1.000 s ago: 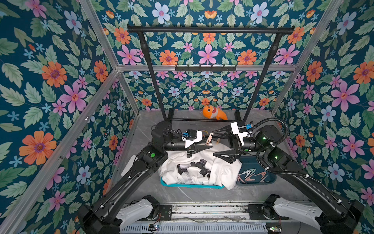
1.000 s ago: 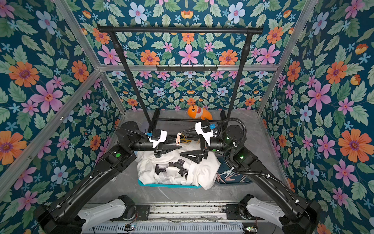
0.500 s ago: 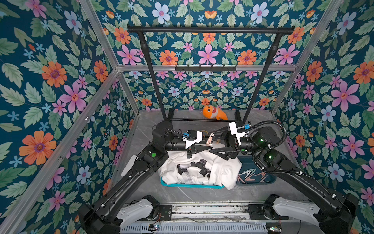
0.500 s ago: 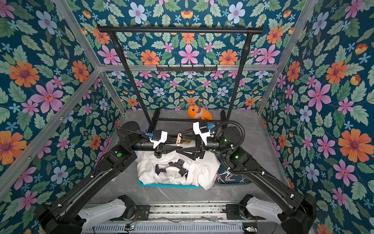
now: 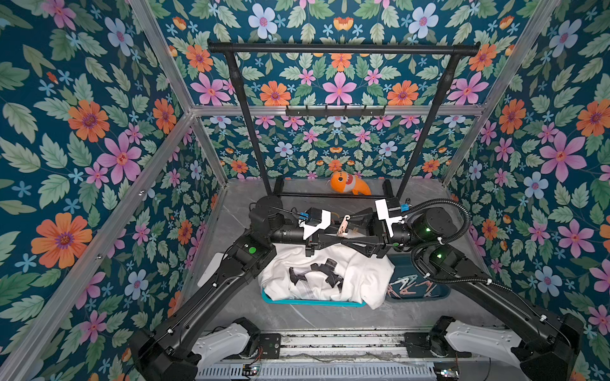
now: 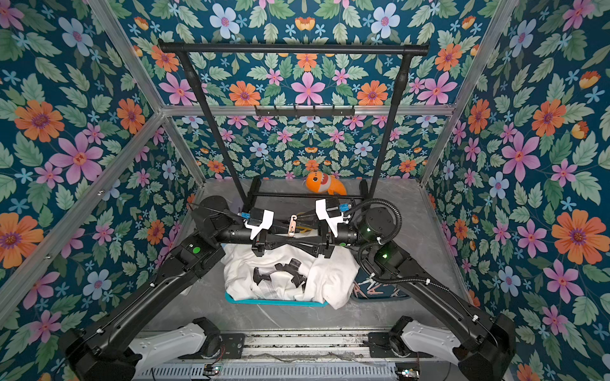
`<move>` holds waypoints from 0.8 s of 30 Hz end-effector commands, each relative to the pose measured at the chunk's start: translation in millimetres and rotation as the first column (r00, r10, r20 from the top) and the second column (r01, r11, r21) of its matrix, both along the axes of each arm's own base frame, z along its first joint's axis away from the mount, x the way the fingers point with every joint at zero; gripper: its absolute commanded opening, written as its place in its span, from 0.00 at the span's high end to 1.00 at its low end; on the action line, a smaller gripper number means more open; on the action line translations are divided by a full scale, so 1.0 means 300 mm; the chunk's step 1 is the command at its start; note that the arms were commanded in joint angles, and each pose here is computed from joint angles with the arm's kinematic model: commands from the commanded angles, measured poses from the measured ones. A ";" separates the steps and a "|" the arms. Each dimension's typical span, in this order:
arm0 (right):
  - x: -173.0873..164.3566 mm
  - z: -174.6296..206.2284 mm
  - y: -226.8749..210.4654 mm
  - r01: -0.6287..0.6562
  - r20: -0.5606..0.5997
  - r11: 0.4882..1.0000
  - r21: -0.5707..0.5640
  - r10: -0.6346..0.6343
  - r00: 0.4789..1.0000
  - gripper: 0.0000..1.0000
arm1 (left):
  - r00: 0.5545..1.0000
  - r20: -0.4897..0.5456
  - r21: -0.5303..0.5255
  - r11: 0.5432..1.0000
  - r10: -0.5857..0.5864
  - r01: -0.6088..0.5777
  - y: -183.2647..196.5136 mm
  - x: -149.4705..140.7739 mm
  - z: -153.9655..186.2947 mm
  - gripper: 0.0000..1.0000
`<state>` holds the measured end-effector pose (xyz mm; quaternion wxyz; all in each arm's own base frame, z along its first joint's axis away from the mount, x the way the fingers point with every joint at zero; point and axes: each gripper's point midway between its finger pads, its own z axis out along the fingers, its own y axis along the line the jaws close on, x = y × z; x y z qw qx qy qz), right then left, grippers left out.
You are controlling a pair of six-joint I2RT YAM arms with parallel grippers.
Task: Use clothespins to secure the t-shirt on both sides of the hanger
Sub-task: Open the clothespin.
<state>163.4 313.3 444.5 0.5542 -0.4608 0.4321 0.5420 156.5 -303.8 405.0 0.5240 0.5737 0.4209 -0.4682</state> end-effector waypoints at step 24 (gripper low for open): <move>-0.008 0.036 -0.002 0.024 0.060 0.999 0.025 -0.026 0.998 0.66 | 0.999 -0.046 -0.011 1.000 -0.026 0.025 0.002 -0.014 0.035 0.99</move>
